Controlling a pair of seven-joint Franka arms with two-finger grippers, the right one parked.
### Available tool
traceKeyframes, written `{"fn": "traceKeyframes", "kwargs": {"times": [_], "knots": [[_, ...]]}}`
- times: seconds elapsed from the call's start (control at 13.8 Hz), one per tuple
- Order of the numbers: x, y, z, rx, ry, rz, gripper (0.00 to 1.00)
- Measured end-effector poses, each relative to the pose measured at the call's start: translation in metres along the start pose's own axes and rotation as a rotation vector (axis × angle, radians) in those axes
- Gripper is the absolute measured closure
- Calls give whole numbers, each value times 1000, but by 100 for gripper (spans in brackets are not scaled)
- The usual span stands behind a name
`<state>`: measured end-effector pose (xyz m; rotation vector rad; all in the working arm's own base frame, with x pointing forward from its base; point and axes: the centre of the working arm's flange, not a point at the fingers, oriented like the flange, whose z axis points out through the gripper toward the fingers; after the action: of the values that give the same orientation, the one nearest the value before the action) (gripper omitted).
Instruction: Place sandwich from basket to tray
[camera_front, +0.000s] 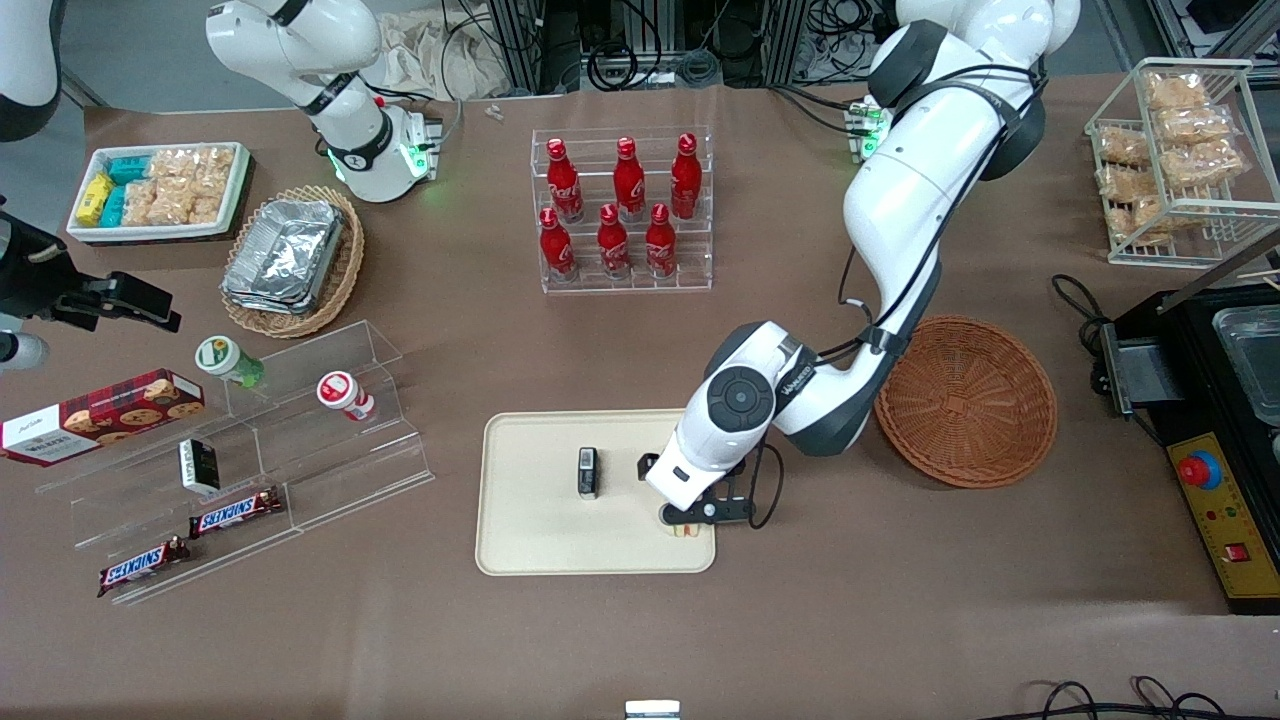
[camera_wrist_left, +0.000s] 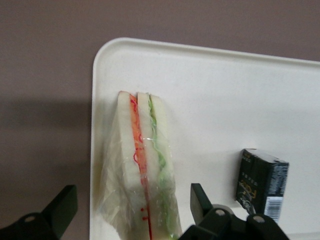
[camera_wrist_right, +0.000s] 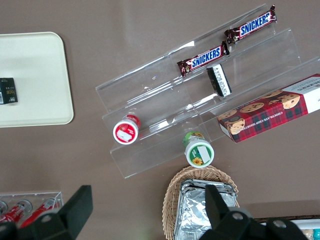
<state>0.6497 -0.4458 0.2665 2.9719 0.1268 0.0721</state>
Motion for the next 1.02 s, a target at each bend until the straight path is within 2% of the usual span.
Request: {"fn": "traceKeyframes", "kwargs": {"times": [0.07, 0.29, 0.36, 0.51, 0.58, 0.8, 1.02], "knots": [[2, -1, -19, 28, -4, 2, 0], [16, -32, -107, 143, -16, -39, 0], [24, -51, -142, 164, -9, -69, 0], [36, -92, -196, 158, 10, -97, 0], [35, -108, -215, 148, 6, -78, 0], [27, -167, -255, 130, -34, -25, 0], [18, -265, -289, 107, -70, 56, 0]]}}
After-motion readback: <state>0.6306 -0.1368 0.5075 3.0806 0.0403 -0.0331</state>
